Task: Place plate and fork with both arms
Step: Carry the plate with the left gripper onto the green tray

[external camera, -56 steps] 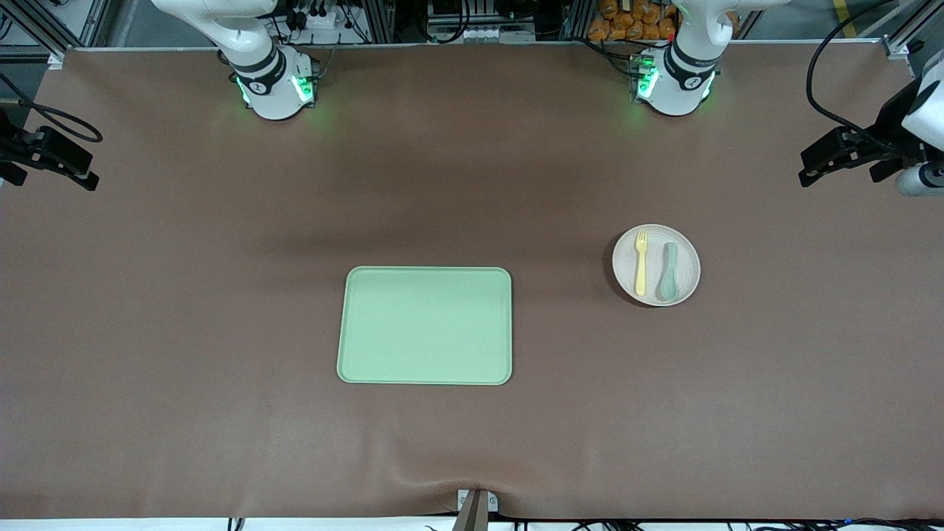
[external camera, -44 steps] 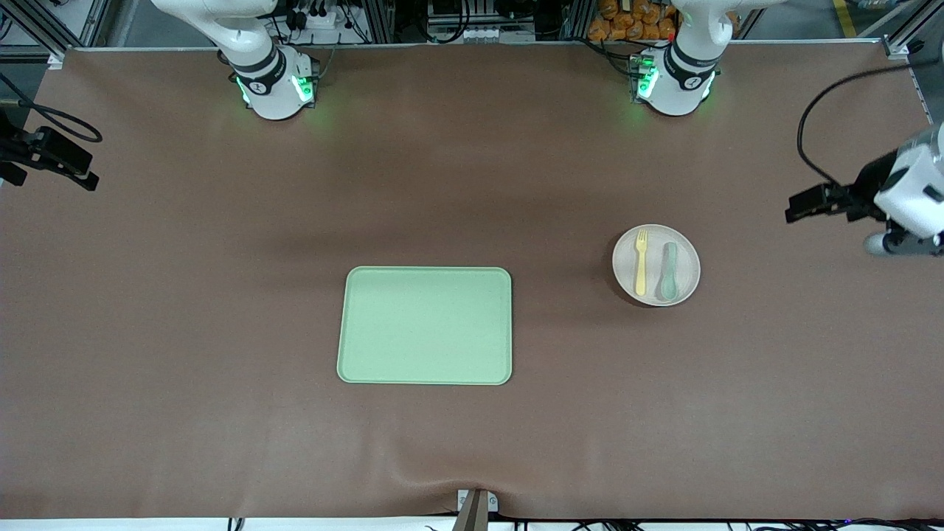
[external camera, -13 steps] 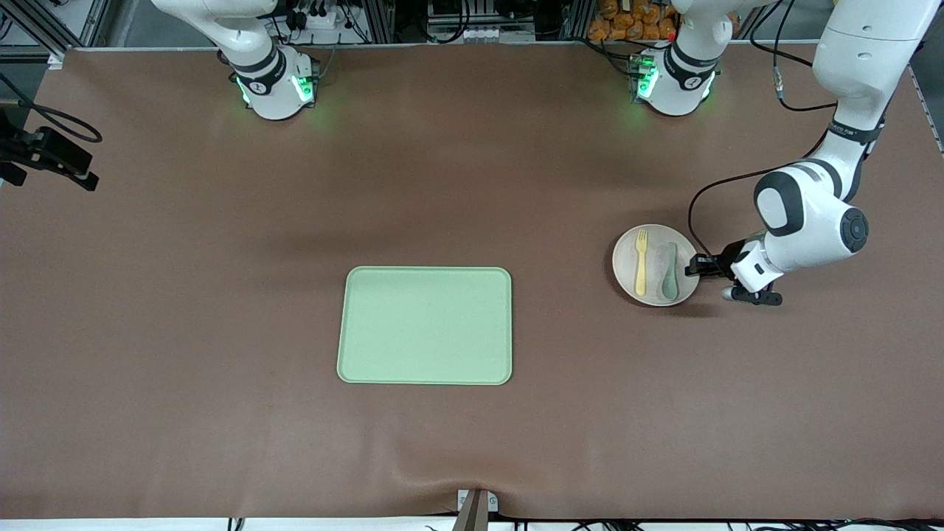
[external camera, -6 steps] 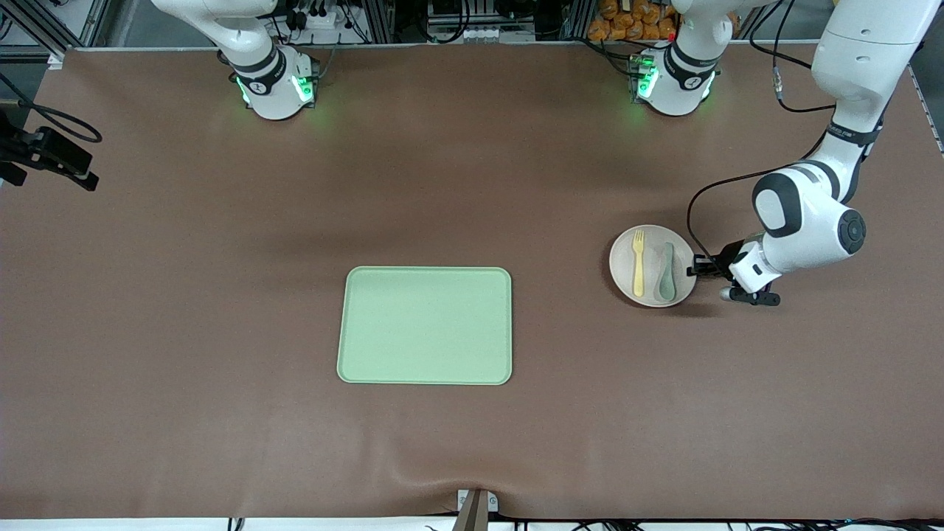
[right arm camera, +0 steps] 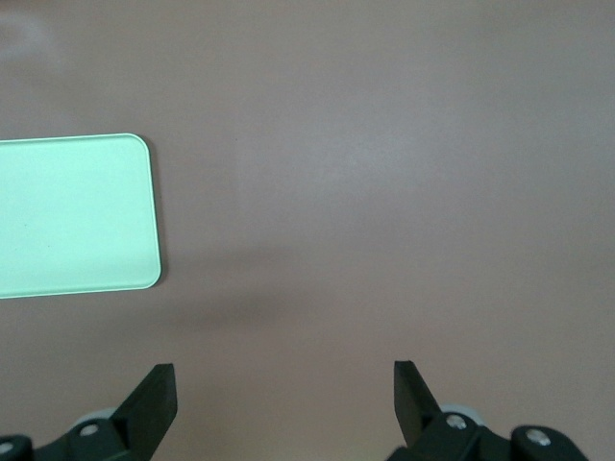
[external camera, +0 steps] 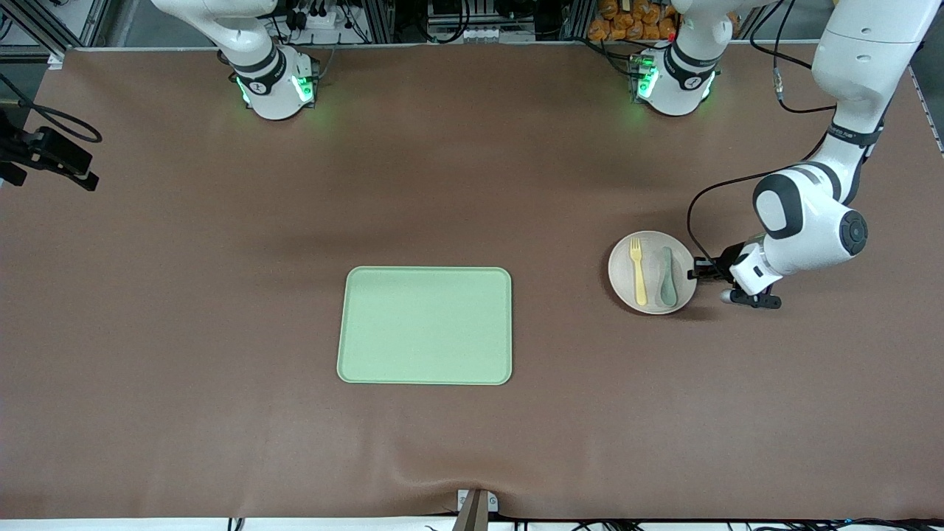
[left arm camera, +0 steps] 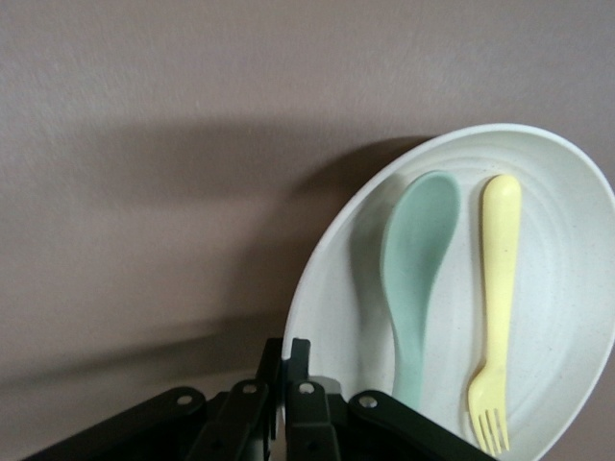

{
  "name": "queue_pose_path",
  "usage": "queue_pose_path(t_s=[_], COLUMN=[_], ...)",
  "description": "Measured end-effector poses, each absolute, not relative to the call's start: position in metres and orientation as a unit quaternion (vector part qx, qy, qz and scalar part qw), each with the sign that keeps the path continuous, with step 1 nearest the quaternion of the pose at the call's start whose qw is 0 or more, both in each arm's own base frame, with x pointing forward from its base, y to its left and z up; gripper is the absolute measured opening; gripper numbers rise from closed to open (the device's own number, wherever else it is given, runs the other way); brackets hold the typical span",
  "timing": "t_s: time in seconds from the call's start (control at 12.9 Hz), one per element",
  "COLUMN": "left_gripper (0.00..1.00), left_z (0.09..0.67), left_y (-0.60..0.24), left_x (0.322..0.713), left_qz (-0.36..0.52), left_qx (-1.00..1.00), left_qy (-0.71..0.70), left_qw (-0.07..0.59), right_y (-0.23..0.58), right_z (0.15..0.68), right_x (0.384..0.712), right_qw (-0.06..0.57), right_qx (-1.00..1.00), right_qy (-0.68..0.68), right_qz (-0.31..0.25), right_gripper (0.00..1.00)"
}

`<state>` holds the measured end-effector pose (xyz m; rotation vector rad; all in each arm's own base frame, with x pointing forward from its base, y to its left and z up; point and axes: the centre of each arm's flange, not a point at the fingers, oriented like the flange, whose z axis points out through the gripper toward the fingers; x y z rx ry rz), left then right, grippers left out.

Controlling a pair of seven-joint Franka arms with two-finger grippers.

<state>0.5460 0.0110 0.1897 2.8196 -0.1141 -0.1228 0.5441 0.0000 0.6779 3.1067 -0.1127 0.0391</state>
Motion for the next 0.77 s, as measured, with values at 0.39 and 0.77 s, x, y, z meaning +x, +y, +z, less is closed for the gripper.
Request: queue_pose_path(t_s=[0.39,0.77], left_gripper=[0.04,0.04], left_z=[0.243,0.3], left_y=[-0.009,-0.083], left_x=[0.603,0.659], left_qz=[-0.025,-0.036], left_qx=[0.981,0.978], left_qy=[-0.064,-0.029], left_qw=[0.183,0.201], right_y=[0.0,0.0], right_z=[0.678,0.678], right_x=[0.544,0.544], right_qw=[0.016,0.016], right_qx=[0.999,0.999], right_qy=[-0.036,-0.037], right_qz=[0.013,0.013], right_gripper=[1.0,1.0])
